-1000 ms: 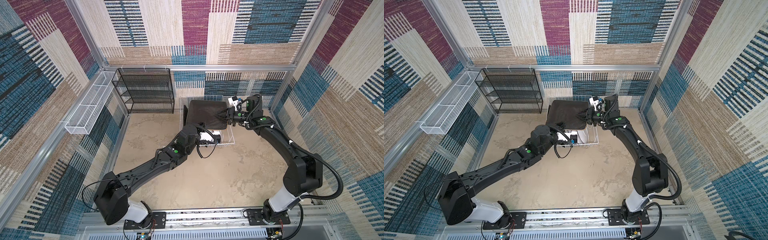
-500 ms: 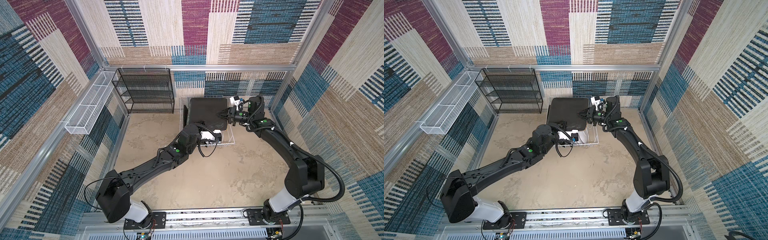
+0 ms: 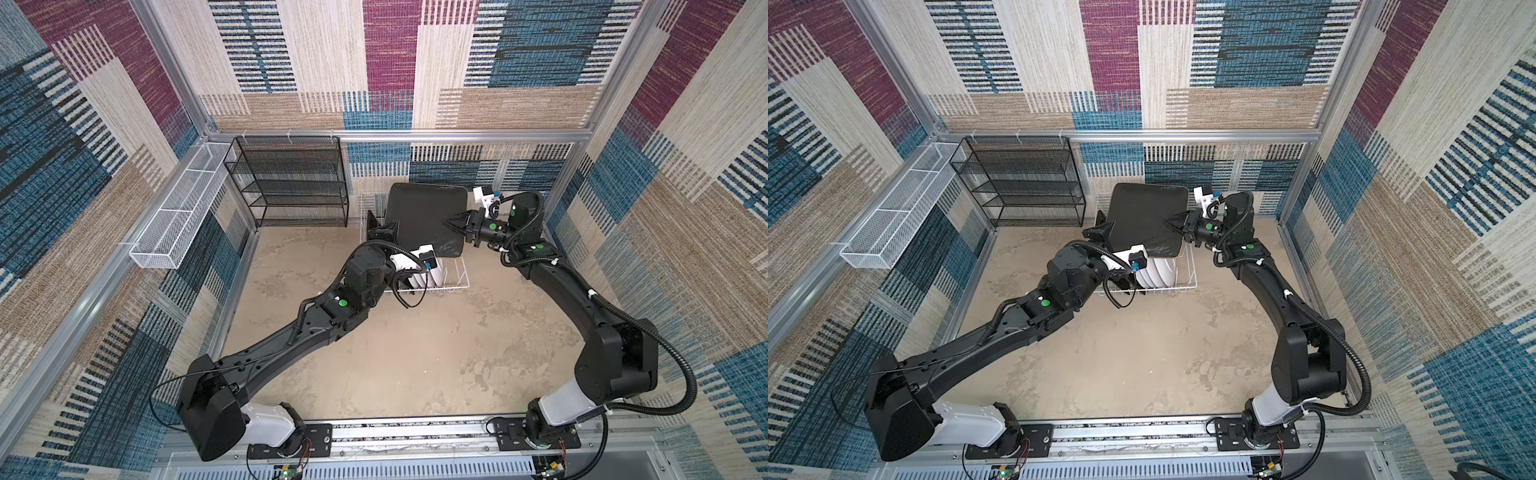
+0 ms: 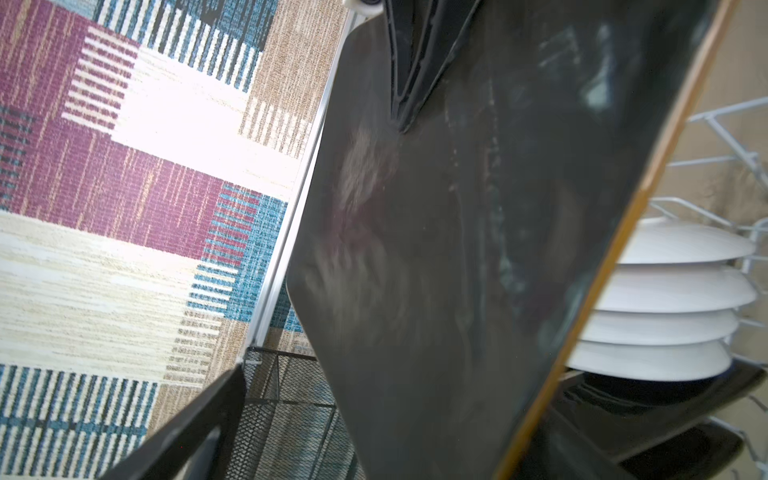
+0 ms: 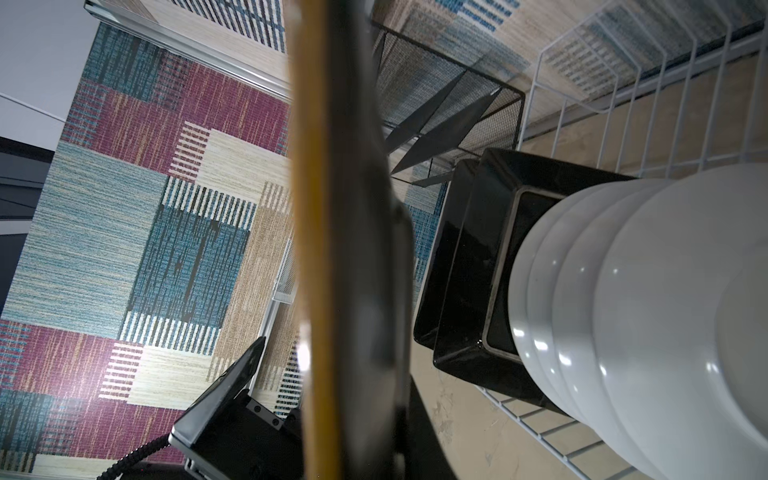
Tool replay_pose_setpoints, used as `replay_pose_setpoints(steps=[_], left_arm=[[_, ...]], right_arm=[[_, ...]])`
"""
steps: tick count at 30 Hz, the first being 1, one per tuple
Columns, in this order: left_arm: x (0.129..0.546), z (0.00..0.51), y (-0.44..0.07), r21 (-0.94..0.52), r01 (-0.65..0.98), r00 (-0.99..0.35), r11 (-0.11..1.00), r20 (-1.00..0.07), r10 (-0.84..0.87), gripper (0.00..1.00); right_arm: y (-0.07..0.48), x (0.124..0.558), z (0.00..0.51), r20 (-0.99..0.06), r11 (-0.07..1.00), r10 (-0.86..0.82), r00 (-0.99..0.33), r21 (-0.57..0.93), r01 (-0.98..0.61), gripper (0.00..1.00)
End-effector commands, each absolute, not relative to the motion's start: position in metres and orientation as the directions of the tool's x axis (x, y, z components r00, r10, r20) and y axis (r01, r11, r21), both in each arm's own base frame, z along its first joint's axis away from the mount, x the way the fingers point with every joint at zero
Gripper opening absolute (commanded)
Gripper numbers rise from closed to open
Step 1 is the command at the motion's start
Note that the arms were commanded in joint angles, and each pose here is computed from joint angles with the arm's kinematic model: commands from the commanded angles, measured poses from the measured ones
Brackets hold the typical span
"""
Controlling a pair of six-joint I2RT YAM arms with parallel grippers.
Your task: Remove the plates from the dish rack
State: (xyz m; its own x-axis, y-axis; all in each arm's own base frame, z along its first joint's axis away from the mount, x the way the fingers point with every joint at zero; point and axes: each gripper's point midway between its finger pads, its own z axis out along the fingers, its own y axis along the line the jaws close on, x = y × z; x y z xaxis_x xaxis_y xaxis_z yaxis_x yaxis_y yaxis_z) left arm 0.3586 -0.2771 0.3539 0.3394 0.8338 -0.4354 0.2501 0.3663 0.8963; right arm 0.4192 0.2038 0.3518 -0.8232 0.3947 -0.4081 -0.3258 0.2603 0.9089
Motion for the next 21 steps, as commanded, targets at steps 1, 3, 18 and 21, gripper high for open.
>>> replay_pose_setpoints(steps=[1,3,18,21], left_arm=[[0.353,0.357,-0.272,0.811,0.321,0.287,0.489,-0.575,0.766,0.97],[0.351,0.361,-0.267,0.763,0.342,0.257,0.548,-0.637,0.727,0.97],[0.371,0.394,-0.211,-0.019,0.514,-0.215,0.858,-0.971,0.108,0.97],[0.382,0.390,-0.208,-0.145,0.511,-0.316,0.847,-0.948,0.028,0.97]], right_arm=[[0.193,0.421,0.386,-0.506,0.242,0.438,-0.743,0.862,-0.445,0.00],[0.190,0.420,0.389,-0.523,0.252,0.448,-0.725,0.852,-0.459,0.00],[0.179,0.413,0.382,-0.574,0.318,0.450,-0.685,0.819,-0.477,0.00],[0.181,0.410,0.382,-0.583,0.314,0.430,-0.689,0.812,-0.492,0.00]])
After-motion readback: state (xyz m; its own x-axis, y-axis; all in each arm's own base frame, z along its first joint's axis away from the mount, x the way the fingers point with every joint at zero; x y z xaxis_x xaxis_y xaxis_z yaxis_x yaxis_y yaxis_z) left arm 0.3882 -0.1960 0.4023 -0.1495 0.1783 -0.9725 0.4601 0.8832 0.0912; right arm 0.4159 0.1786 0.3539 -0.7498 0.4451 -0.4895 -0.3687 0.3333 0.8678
